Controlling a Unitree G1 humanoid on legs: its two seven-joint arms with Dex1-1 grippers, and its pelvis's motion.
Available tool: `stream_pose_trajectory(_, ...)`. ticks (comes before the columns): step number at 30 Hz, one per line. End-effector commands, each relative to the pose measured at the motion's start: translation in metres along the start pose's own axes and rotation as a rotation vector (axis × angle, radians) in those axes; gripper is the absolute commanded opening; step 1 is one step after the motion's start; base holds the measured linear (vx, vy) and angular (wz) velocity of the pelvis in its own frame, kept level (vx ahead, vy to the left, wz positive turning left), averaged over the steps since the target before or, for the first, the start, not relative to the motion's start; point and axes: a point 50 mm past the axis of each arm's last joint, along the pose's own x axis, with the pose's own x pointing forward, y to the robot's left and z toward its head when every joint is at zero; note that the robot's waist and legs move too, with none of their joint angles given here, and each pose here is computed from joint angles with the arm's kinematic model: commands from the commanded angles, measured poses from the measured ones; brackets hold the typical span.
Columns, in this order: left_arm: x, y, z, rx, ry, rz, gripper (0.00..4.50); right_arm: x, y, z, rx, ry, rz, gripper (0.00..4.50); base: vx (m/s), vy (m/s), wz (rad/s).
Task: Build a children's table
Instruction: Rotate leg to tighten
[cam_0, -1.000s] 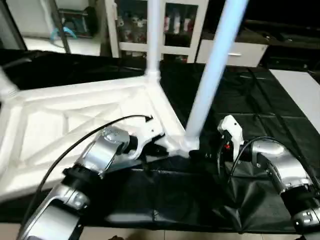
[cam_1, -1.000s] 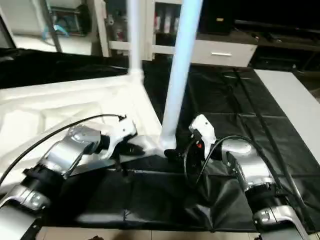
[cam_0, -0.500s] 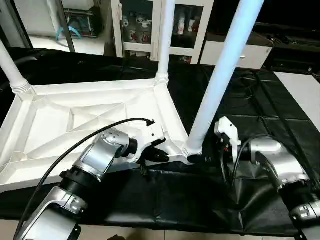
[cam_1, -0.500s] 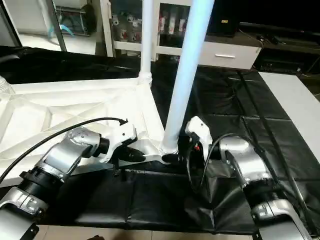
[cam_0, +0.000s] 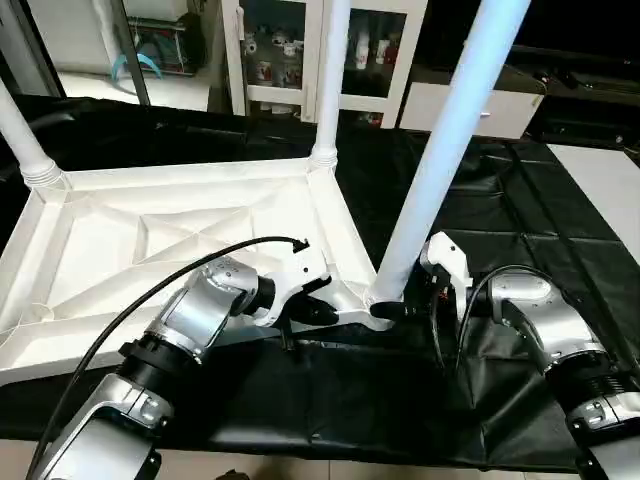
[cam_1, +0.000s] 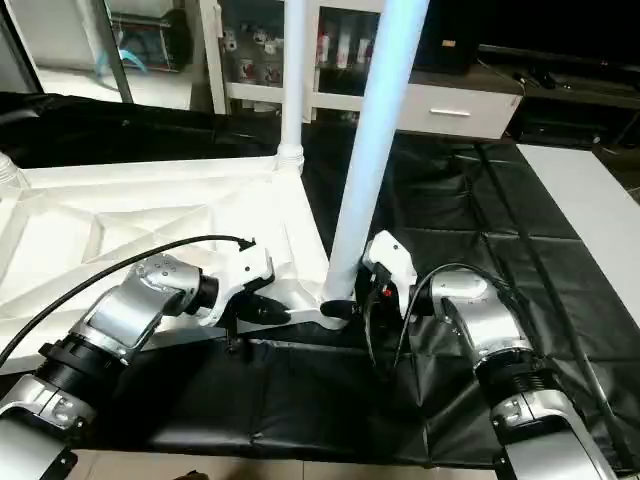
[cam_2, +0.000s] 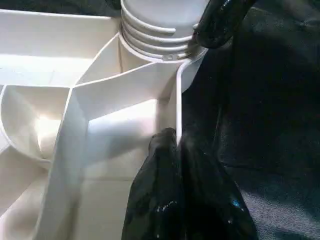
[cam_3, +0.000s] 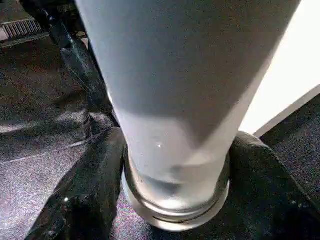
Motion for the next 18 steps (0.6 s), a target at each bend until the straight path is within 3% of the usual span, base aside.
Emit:
stream_pose_trajectory(1, 0.013, -0.012, -0.018, -0.051, 0.079, -0.079, 0.00, 0.002, 0.000, -0.001, -0.013, 0.025, 0.004, 2.72, 0.000, 0.000, 0.00)
stream_pose_trajectory(7, 0.014, -0.009, -0.017, -0.071, 0.063, -0.036, 0.00, 0.008, -0.002, -0.004, 0.001, -0.005, -0.082, 2.72, 0.000, 0.000, 0.00)
stream_pose_trajectory(11, 0.021, 0.005, -0.008, -0.109, 0.012, 0.115, 0.00, 0.028, -0.008, -0.009, 0.116, -0.088, -0.345, 2.71, 0.000, 0.000, 0.00)
stream_pose_trajectory(13, 0.021, 0.005, -0.007, -0.109, 0.011, 0.117, 0.00, 0.028, -0.008, -0.009, 0.118, -0.089, -0.348, 2.70, 0.000, 0.000, 0.00)
stream_pose_trajectory(18, 0.025, 0.017, 0.003, -0.114, -0.028, 0.245, 0.00, 0.051, -0.015, -0.002, 0.284, -0.155, -0.645, 2.70, 0.000, 0.000, 0.00)
